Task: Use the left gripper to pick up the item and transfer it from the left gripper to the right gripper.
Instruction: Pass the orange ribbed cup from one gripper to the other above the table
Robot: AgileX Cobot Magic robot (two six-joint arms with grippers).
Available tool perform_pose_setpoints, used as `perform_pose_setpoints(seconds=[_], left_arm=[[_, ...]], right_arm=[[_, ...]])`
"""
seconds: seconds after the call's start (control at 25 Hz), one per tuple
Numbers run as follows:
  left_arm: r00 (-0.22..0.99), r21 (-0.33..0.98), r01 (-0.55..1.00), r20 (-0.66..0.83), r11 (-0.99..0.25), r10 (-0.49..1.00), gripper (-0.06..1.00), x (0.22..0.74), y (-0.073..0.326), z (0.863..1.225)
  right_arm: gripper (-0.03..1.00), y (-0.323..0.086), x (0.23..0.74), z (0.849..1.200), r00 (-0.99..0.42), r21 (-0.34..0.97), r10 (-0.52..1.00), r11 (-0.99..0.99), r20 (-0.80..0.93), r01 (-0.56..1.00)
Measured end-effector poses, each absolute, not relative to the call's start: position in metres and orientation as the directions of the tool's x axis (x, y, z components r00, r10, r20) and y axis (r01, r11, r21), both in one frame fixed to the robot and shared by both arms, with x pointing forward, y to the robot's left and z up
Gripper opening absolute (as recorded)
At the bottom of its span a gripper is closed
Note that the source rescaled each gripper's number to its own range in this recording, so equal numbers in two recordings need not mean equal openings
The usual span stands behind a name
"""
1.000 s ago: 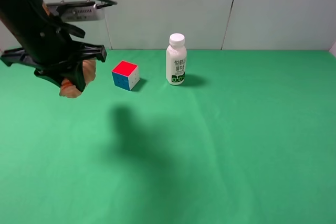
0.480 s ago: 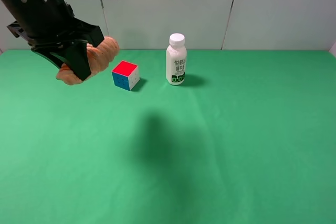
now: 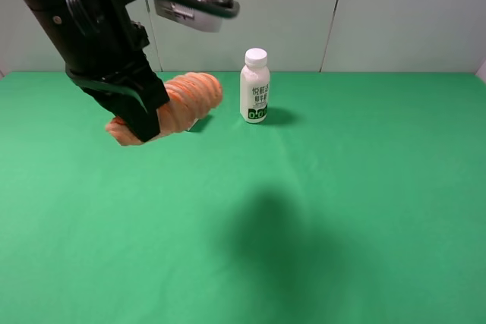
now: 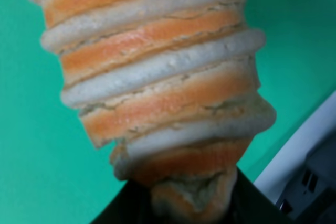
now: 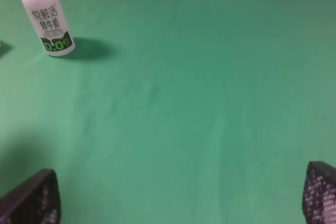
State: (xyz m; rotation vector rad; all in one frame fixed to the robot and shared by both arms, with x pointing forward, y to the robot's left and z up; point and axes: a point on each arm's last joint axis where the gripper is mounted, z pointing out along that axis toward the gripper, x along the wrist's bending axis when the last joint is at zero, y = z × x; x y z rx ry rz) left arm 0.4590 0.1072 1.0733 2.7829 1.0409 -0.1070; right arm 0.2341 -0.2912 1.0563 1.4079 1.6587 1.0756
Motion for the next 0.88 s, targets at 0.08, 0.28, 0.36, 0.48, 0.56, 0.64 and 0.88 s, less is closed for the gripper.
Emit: perform_pose_setpoints(seconds=[0.08, 0.28, 0.36, 0.48, 0.56, 0.64, 0.88], left_arm=[[0.806, 0.14, 0.592, -0.118, -0.793, 0.58, 0.02, 0.453, 0.1, 1.073], [0.908, 0.157, 0.418, -0.096, -0.895, 0.407, 0.02, 0.44, 0.087, 1.073], [0.939, 0.166, 0.344, -0.085, -0.924, 0.334, 0.02, 0.436, 0.083, 1.073], [0.968, 0.183, 0.251, -0.065, -0.951, 0.243, 0.02, 0.433, 0.078, 1.074], [0.98, 0.2, 0.201, -0.048, -0.959, 0.196, 0.02, 0.434, 0.077, 1.074], [0.988, 0.215, 0.151, -0.028, -0.965, 0.149, 0.02, 0.434, 0.076, 1.074], [0.998, 0.227, -0.062, 0.031, -0.972, -0.056, 0.02, 0.435, 0.075, 1.074]], right_arm=[[1.0, -0.291, 0.234, 1.056, -0.165, 0.912, 0.986, 0.065, 0.003, 0.406], [1.0, -0.291, 0.234, 1.056, -0.165, 0.912, 0.986, 0.065, 0.003, 0.406], [1.0, -0.291, 0.234, 1.056, -0.165, 0.912, 0.986, 0.065, 0.003, 0.406], [1.0, -0.291, 0.234, 1.056, -0.165, 0.912, 0.986, 0.065, 0.003, 0.406], [1.0, -0.291, 0.234, 1.056, -0.165, 0.912, 0.986, 0.065, 0.003, 0.406], [1.0, -0.291, 0.234, 1.056, -0.165, 0.912, 0.986, 0.065, 0.003, 0.406], [1.0, -0.291, 0.234, 1.056, -0.165, 0.912, 0.986, 0.064, 0.004, 0.406]])
